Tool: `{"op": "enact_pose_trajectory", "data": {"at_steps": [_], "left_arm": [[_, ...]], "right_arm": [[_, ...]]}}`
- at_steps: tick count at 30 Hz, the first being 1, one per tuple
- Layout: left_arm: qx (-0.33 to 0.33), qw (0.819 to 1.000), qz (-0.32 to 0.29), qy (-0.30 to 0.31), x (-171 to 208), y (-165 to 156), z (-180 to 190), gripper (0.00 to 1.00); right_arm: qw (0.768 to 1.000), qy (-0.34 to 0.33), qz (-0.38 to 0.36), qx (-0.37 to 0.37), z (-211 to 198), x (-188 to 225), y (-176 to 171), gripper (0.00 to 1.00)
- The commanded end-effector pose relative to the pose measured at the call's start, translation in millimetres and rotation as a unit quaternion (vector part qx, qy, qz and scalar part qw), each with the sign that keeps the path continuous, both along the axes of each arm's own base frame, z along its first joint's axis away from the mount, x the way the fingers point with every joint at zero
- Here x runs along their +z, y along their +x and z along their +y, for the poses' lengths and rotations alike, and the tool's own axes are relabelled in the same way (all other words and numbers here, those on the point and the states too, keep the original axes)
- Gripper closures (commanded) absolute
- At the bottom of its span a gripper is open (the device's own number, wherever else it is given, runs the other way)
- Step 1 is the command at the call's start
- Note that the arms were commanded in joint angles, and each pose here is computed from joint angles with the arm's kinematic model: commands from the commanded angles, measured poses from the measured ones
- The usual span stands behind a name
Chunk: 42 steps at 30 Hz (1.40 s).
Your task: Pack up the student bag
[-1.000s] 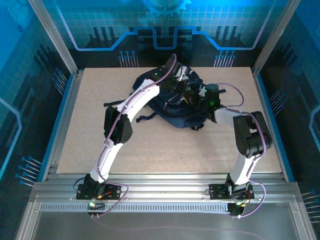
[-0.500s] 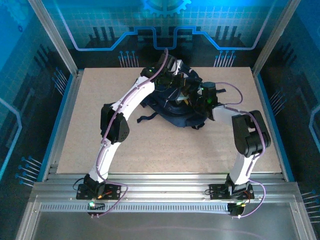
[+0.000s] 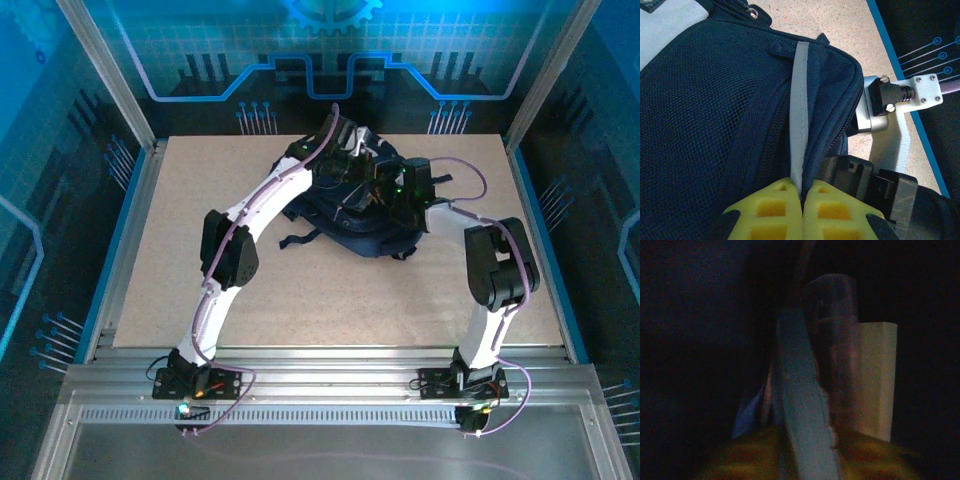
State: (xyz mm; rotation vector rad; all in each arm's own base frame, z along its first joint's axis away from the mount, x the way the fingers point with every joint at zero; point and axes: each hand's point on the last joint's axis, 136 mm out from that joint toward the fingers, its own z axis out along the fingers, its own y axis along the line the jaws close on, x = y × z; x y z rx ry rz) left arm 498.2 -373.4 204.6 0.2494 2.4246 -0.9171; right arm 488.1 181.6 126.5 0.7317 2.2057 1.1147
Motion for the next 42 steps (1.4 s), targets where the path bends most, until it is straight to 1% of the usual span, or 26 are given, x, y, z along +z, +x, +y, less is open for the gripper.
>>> {"op": "enact_pose_trajectory", "data": {"at_steps": [1,2,4,9,11,12,15,17,21,23,25,28,31,32,34,36,38,41,42], "left_arm": [[-0.027,0.993,-0.073,-0.084,91.6,-14.4,-13.1,1.0],[-0.027,0.993,-0.074,-0.084,91.0,-13.7,-13.4,1.0],[-0.027,0.993,-0.078,-0.086,93.6,-12.8,-13.8,1.0],[-0.022,0.993,-0.081,-0.085,92.2,-7.0,-13.8,1.0],[-0.021,0.993,-0.077,-0.084,88.7,-5.6,-13.9,1.0],[-0.021,0.993,-0.074,-0.084,86.5,-5.2,-14.2,1.0],[-0.024,0.994,-0.062,-0.09,81.5,-7.7,-17.7,1.0],[-0.026,0.994,-0.058,-0.091,80.5,-10.0,-19.2,1.0],[-0.028,0.994,-0.054,-0.091,77.9,-14.6,-20.4,1.0],[-0.028,0.994,-0.051,-0.093,76.0,-16.5,-21.8,1.0],[-0.029,0.994,-0.049,-0.094,73.6,-17.2,-23.2,1.0],[-0.031,0.994,-0.04,-0.095,68.4,-17.9,-24.9,1.0],[-0.033,0.995,-0.033,-0.093,60.6,-18.8,-27.1,0.99],[-0.032,0.995,-0.031,-0.09,57.1,-18.7,-27.1,0.96],[-0.029,0.995,-0.028,-0.088,52.3,-17.9,-26.0,0.87],[-0.021,0.996,-0.026,-0.087,49.9,-16.9,-24.5,0.63],[-0.017,0.996,-0.03,-0.083,50.8,-16.2,-21.4,0.56],[-0.012,0.997,-0.034,-0.075,50.9,-16.3,-10.8,0.55],[-0.008,0.997,-0.036,-0.07,51.5,-16.5,-3.3,0.53]], "right_arm": [[0.999,-0.036,0.025,-0.009,-19.9,-12.0,-1.8,0.48],[0.999,-0.039,0.026,-0.01,-24.2,-11.9,-5.1,0.43],[0.999,-0.046,0.024,-0.011,-31.8,-8.1,-11.5,0.38],[0.997,-0.08,0.02,-0.002,-48.2,7.4,-29.3,0.36],[0.996,-0.088,0.01,-0.001,-51.6,13.1,-33.1,0.41],[0.996,-0.092,0.008,-0.001,-53.0,15.0,-34.2,0.45],[0.995,-0.097,-0.005,0.002,-52.3,18.4,-31.0,0.66],[0.996,-0.089,-0.011,0.007,-47.6,15.7,-23.8,0.75],[0.998,-0.062,-0.003,0.025,-27.0,2.6,-11.3,0.78],[0.998,-0.044,-0.018,0.036,-12.9,4.7,-5.3,0.81],[0.998,-0.045,-0.026,0.046,-3.7,8.7,-0.6,0.81],[0.996,-0.059,-0.028,0.054,-4.3,12.1,-0.2,0.8],[0.996,-0.075,-0.018,0.05,-19.7,14.3,-10.2,0.75],[0.996,-0.079,-0.015,0.048,-25.6,14.9,-15.9,0.73],[0.995,-0.087,-0.011,0.048,-35.8,19.9,-29.6,0.7],[0.992,-0.112,-0.003,0.051,-46.0,25.4,-49.0,0.66],[0.989,-0.141,0.006,0.053,-55.5,30.9,-69.1,0.64],[0.98,-0.193,0.022,0.052,-72.4,36.8,-103.2,0.61],[0.976,-0.208,0.024,0.052,-76.4,39.0,-114.5,0.59]]}}
